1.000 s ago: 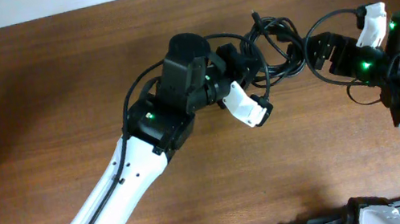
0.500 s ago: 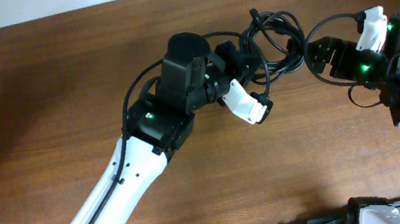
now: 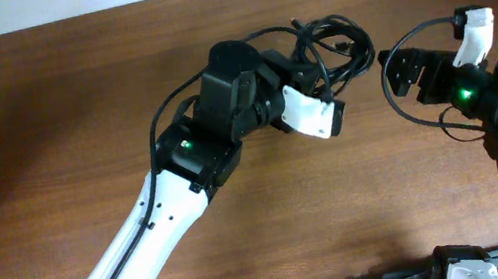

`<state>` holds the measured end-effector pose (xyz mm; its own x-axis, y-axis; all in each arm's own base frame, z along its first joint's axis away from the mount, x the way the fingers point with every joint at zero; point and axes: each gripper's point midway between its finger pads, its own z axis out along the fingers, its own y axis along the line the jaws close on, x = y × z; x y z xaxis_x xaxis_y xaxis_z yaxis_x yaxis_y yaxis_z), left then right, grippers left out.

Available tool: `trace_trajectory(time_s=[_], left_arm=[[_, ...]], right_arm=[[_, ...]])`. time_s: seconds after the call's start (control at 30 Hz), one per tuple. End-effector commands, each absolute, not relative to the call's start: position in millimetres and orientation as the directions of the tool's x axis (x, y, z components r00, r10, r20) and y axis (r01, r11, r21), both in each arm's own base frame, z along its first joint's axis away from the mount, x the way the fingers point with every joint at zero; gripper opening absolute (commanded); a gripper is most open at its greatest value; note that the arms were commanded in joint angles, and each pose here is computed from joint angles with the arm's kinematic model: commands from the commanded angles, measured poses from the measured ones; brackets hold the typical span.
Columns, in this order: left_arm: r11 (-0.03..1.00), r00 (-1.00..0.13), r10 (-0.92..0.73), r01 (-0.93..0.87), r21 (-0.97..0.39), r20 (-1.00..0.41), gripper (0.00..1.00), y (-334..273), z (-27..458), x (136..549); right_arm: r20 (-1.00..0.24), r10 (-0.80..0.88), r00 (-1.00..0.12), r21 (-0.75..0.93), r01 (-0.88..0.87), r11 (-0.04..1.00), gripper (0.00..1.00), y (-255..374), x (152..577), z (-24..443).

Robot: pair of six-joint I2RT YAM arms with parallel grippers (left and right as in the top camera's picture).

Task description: Untangle cables

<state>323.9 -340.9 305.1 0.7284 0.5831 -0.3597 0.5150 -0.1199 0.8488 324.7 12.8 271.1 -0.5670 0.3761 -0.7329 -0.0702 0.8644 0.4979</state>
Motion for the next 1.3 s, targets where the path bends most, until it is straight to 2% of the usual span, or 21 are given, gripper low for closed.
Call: trace_trajectory(time_s=[0.0, 0.13, 0.23, 0.27, 0.3, 0.43, 0.5, 0.57, 0.67, 0.83, 0.97, 1.03, 1.17, 1.27], left_arm=[[0.120, 0.510, 0.567, 0.726, 0.677, -0.647, 0.00, -337.7, 324.5, 318.3], [0.126, 0.437, 0.586, 0.782, 0.610, -0.682, 0.00, -334.0, 311.3, 313.8], [0.270, 0.231, 0.546, 0.861, 0.430, -0.805, 0.00, -327.1, 310.0, 319.6], [0.337, 0.124, 0.505, 0.883, 0.327, -0.854, 0.00, -321.3, 310.7, 324.1], [0.360, 0.071, 0.475, 0.894, 0.267, -0.877, 0.00, -317.7, 311.6, 326.1], [0.354, -0.079, 0.354, 0.934, 0.055, -0.932, 0.00, -307.2, 318.7, 324.0], [0.362, -0.200, 0.285, 0.928, -0.088, -0.937, 0.00, -300.3, 322.3, 324.1], [0.377, -0.350, 0.210, 0.891, -0.255, -0.913, 0.00, -292.1, 325.5, 325.7], [0.348, -0.471, 0.147, 0.848, -0.400, -0.870, 0.00, -284.8, 330.7, 323.0], [0.229, -0.506, 0.149, 0.854, -0.468, -0.850, 0.00, -290.1, 338.6, 302.9], [0.116, -0.569, 0.155, 0.823, -0.557, -0.808, 0.00, -293.1, 346.9, 282.9], [0.100, -0.570, 0.159, 0.822, -0.561, -0.806, 0.00, -293.3, 348.0, 280.2], [0.111, -0.653, 0.141, 0.757, -0.644, -0.744, 0.00, -287.8, 349.5, 282.7], [0.126, -0.678, 0.125, 0.735, -0.666, -0.724, 0.00, -282.3, 349.9, 287.6]], right_arm=[[-0.802, 0.264, -0.536, 0.410, -0.173, 0.895, 0.99, 17.1, 321.3, 283.1], [-0.843, 0.162, -0.513, 0.345, -0.285, 0.894, 0.99, 28.0, 315.4, 288.2], [-0.860, 0.113, -0.497, 0.299, -0.312, 0.902, 0.99, 29.0, 311.2, 289.6], [-0.864, 0.097, -0.494, 0.284, -0.321, 0.903, 0.99, 29.4, 309.6, 289.5], [-0.865, 0.090, -0.494, 0.279, -0.324, 0.904, 0.99, 29.6, 308.7, 289.0], [-0.857, 0.086, -0.508, 0.282, -0.323, 0.903, 0.99, 30.1, 306.5, 285.4], [-0.854, 0.087, -0.512, 0.285, -0.321, 0.903, 0.99, 30.3, 305.9, 284.4], [-0.851, 0.088, -0.518, 0.288, -0.320, 0.902, 0.99, 30.6, 305.0, 283.3], [-0.843, 0.091, -0.530, 0.298, -0.320, 0.899, 0.99, 31.7, 303.1, 281.0], [-0.869, 0.034, -0.493, 0.315, -0.499, 0.807, 0.99, 59.7, 290.1, 291.8], [-0.885, 0.010, -0.466, 0.300, -0.553, 0.777, 0.99, 66.5, 286.4, 296.1], [-0.892, -0.009, -0.452, 0.279, -0.564, 0.777, 1.00, 66.4, 286.5, 296.2], [-0.912, -0.085, -0.402, 0.183, -0.584, 0.791, 0.87, 62.4, 289.3, 294.6], [-0.907, -0.108, -0.406, 0.125, -0.507, 0.853, 0.86, 45.9, 299.4, 290.0]])
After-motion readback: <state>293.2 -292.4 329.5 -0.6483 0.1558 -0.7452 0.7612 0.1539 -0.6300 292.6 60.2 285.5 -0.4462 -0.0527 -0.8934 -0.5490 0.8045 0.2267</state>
